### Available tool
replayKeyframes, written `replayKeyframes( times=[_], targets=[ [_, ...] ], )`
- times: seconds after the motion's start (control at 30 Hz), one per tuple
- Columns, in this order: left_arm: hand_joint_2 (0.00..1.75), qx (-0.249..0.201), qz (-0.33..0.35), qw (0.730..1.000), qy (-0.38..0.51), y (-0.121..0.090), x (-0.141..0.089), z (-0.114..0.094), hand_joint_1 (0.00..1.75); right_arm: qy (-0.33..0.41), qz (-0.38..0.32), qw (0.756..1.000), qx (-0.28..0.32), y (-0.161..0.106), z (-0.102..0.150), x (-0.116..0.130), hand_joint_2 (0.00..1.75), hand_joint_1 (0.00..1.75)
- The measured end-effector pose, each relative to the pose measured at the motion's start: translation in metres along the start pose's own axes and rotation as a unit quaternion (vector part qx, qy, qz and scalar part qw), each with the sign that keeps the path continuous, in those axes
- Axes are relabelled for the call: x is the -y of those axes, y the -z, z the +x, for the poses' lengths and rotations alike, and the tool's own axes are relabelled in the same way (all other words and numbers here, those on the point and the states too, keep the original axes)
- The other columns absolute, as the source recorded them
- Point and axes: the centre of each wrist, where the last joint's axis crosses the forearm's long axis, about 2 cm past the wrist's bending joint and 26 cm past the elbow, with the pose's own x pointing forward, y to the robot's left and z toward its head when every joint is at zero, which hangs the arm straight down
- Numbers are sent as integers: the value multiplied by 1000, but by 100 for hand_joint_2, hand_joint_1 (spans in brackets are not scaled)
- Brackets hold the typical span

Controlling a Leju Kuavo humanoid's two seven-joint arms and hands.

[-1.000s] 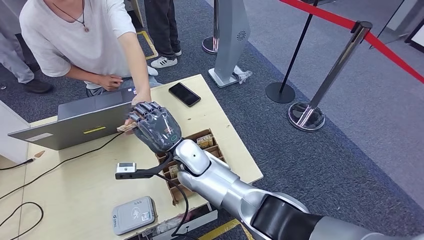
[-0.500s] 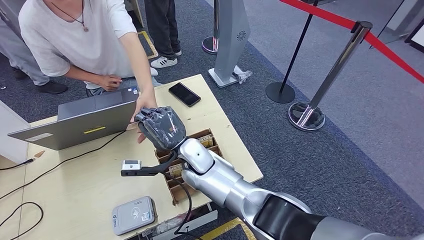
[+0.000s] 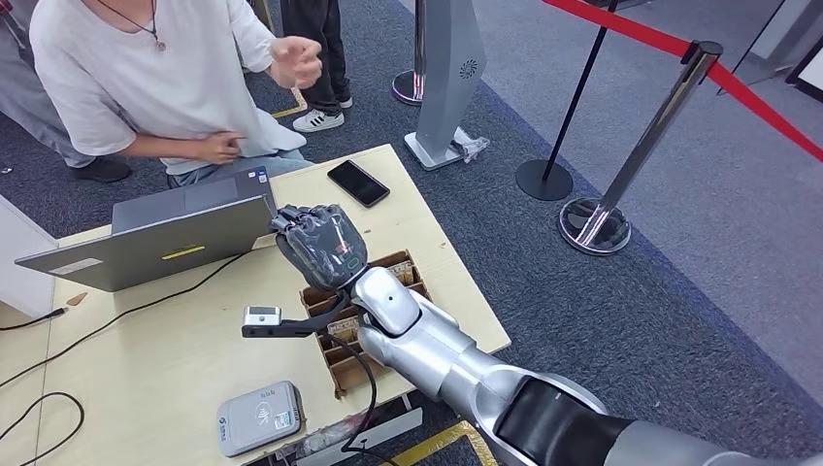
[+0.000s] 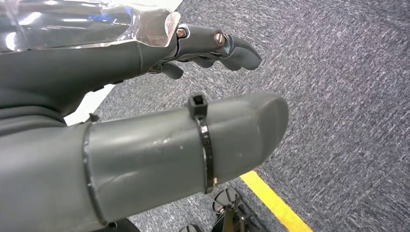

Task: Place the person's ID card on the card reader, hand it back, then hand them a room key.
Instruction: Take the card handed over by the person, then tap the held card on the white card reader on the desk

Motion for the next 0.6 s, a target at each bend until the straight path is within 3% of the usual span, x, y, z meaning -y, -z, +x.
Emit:
replayKeyframes(
  times=[0.23, 0.33, 0.43, 0.6],
  targets=[
    [0, -5, 1, 1000, -2, 0, 0, 1, 0, 88, -10, 996, 12, 6, 4, 9, 175, 175],
    [0, -7, 1, 1000, -4, 0, 0, 1, 0, 184, 9, 983, 24, 9, 11, 16, 175, 175],
    [0, -10, 1, 1000, -5, 0, 0, 0, 0, 303, 50, 950, 51, 12, 24, 23, 175, 175],
    [0, -12, 1, 1000, -5, 0, 0, 0, 0, 454, 139, 873, 107, 12, 51, 27, 175, 175]
  ],
)
